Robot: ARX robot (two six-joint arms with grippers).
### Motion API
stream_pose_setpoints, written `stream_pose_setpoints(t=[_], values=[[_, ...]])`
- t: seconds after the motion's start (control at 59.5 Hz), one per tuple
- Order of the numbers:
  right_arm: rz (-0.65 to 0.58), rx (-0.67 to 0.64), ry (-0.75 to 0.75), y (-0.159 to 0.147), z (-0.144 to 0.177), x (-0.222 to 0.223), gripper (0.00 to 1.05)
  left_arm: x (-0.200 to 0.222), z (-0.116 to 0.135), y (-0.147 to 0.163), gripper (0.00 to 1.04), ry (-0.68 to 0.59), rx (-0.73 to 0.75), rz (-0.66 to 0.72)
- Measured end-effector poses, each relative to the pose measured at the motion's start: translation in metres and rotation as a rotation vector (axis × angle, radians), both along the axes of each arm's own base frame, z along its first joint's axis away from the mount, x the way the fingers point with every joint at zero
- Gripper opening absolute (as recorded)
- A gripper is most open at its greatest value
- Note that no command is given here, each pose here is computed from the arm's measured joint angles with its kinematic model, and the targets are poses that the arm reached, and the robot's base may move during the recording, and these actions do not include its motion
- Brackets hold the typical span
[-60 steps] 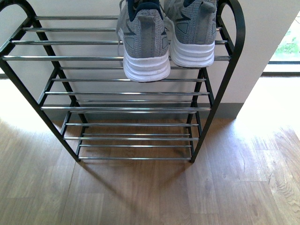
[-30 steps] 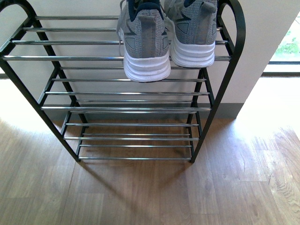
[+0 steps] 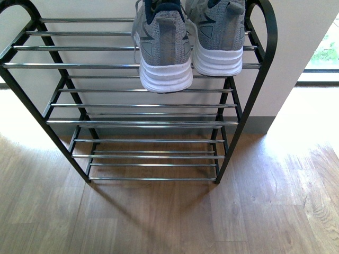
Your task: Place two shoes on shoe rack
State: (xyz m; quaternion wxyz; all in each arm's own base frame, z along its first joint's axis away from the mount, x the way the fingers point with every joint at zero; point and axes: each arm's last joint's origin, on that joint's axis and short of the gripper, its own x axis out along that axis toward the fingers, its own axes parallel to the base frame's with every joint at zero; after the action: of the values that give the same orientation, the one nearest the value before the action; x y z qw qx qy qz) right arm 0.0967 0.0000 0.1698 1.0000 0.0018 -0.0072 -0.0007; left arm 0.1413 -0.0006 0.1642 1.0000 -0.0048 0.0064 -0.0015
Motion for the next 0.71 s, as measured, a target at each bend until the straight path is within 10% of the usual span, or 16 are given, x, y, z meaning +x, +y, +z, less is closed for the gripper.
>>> stream_pose_setpoints(t=[0.706], values=[[0.0,0.0,0.0,0.0,0.0,0.0,0.96,-0.024,0.007,0.0,0.01,-0.029,0.0,0.0]])
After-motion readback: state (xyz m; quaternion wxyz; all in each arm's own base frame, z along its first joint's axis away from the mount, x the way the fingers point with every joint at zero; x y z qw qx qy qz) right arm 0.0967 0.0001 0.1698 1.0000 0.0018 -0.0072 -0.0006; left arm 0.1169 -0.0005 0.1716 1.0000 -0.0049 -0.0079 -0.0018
